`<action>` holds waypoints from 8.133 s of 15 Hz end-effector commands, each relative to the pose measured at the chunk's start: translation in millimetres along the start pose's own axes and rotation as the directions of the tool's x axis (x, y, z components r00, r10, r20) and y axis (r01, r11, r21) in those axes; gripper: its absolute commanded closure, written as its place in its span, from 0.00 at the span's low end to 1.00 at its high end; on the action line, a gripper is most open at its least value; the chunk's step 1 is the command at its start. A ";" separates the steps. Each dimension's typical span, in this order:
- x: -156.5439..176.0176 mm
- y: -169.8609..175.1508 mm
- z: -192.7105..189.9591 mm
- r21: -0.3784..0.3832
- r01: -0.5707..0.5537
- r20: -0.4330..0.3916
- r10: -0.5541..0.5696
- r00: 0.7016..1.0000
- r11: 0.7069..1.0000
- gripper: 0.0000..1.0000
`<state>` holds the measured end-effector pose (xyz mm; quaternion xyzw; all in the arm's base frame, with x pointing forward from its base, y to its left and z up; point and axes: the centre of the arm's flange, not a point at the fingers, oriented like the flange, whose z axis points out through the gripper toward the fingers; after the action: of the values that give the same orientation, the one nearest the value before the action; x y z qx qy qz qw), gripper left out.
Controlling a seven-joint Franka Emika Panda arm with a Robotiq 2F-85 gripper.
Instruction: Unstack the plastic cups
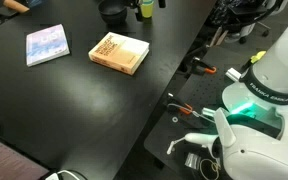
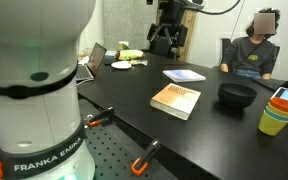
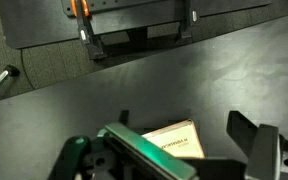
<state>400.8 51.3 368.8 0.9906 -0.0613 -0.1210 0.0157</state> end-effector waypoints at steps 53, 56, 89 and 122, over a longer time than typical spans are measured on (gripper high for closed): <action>337.5 368.8 55.5 0.188 -0.625 -0.263 0.652 0.711 0.758 0.73; 337.6 366.4 54.8 0.185 -0.627 -0.249 0.653 0.715 0.757 0.95; 217.9 398.0 100.2 0.225 -0.823 -0.122 0.853 0.507 0.522 0.95; 345.2 364.9 68.2 0.213 -0.879 -0.158 0.903 0.400 0.427 0.00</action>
<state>645.9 -345.8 235.3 0.8147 -0.5771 0.0339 0.0456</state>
